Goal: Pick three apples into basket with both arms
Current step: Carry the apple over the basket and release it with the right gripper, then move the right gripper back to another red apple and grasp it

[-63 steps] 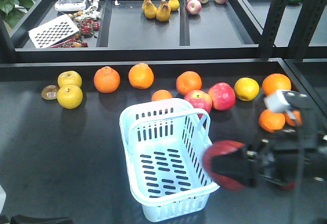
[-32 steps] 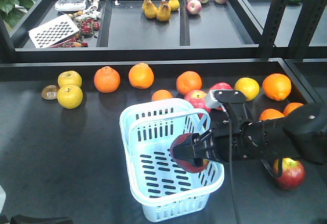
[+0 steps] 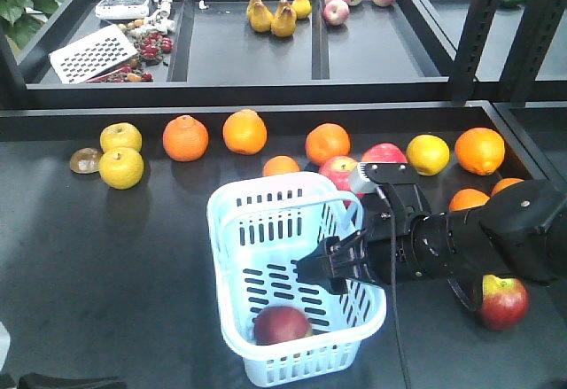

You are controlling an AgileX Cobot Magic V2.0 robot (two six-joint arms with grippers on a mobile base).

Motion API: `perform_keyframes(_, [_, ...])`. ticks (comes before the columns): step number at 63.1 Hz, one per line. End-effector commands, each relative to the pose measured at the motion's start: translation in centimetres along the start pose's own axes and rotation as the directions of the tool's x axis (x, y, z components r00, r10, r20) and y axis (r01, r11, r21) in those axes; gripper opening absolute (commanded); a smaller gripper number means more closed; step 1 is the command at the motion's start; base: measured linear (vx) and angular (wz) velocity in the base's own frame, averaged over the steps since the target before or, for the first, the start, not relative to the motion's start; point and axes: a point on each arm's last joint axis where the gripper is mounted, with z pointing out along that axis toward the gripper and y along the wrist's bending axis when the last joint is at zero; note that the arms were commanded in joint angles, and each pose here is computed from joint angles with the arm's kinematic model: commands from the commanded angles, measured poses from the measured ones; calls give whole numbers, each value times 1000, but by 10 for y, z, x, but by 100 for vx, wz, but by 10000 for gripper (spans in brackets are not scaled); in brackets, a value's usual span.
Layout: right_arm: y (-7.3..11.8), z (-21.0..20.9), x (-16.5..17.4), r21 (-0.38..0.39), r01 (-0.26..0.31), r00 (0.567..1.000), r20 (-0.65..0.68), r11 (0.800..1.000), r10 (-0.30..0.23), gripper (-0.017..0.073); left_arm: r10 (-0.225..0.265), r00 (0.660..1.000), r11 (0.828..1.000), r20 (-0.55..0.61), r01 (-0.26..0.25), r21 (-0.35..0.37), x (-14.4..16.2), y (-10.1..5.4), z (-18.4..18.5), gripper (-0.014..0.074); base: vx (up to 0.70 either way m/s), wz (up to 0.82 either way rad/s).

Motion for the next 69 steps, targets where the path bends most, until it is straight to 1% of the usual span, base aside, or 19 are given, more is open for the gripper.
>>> perform_keyframes(1, [11,-20,-14,-3,55,996,75,998,-55,470,-21,997,1000,78,21,-8,-13,-1,-3,-6,0,0])
perform_keyframes(3, [12,-24,-14,3,64,995,75,998,-64,422,-21,997,1000,78,21,-8,-13,-1,-3,-6,0,0])
perform_keyframes(9, [15,-39,-13,42,76,994,70,996,-79,210,-21,997,1000,78,21,-8,-13,-1,-3,-6,0,0])
perform_keyframes(14, [16,-53,-9,103,120,992,37,988,-124,-6,-21,997,1000,78,21,-8,-13,-1,-3,-6,0,0])
perform_keyframes(15, [16,-55,-9,112,120,992,32,986,-125,-16,-21,997,1000,78,21,-8,-13,-1,-3,-6,0,0])
perform_keyframes(22, [14,-74,-4,217,113,993,0,969,-116,-10,-21,997,1000,78,21,-8,-13,-1,-3,-6,0,0])
perform_keyframes(23, [13,-78,-3,241,131,991,-9,962,-133,-8,-21,997,1000,78,21,-8,-13,-1,-3,-6,0,0])
perform_keyframes(25, [12,-83,-2,275,122,992,-10,954,-124,-8,-21,997,1000,78,21,-8,-13,-1,-3,-6,0,0])
perform_keyframes(31, [4,-96,1,404,164,986,-46,900,-159,-6,-20,997,1000,79,21,-9,-13,-1,-3,-6,0,0])
perform_keyframes(36, [-1,-105,3,481,181,983,-79,858,-163,-4,-20,997,1000,79,21,-9,-13,-1,-3,-6,0,0])
perform_keyframes(37, [-2,-106,4,496,174,985,-83,851,-153,-4,-20,997,1000,79,21,-9,-13,-1,-3,-6,0,0])
perform_keyframes(38, [-4,-107,4,515,182,983,-93,838,-156,-3,-20,997,1000,79,21,-9,-13,-1,-3,-6,0,0])
perform_keyframes(40, [-7,-108,4,543,162,987,-87,824,-136,-4,-20,997,1000,79,21,-9,-13,-1,-3,-6,0,0])
perform_keyframes(44, [-13,-111,2,605,143,989,-65,783,-131,-3,-20,997,1000,80,21,-9,-13,-1,-3,-6,0,0])
perform_keyframes(53, [-25,-114,-5,702,90,993,-8,706,-118,24,-20,996,1000,85,21,-12,-14,-1,-3,-6,0,0])
perform_keyframes(56, [-31,-114,-5,716,62,996,4,696,-93,56,-20,996,1000,86,22,-12,-14,-1,-3,-6,0,0])
perform_keyframes(62, [-50,-114,-5,722,-9,999,31,692,-19,157,-20,996,1000,89,22,-14,-14,0,-3,-6,0,0])
perform_keyframes(65, [-62,-114,-4,717,-61,998,53,694,33,248,-20,996,1000,90,22,-14,-14,0,-3,-6,0,0])
perform_keyframes(69, [-79,-116,-3,719,-120,992,65,685,105,365,-20,995,1000,93,22,-16,-14,0,-3,-6,0,0])
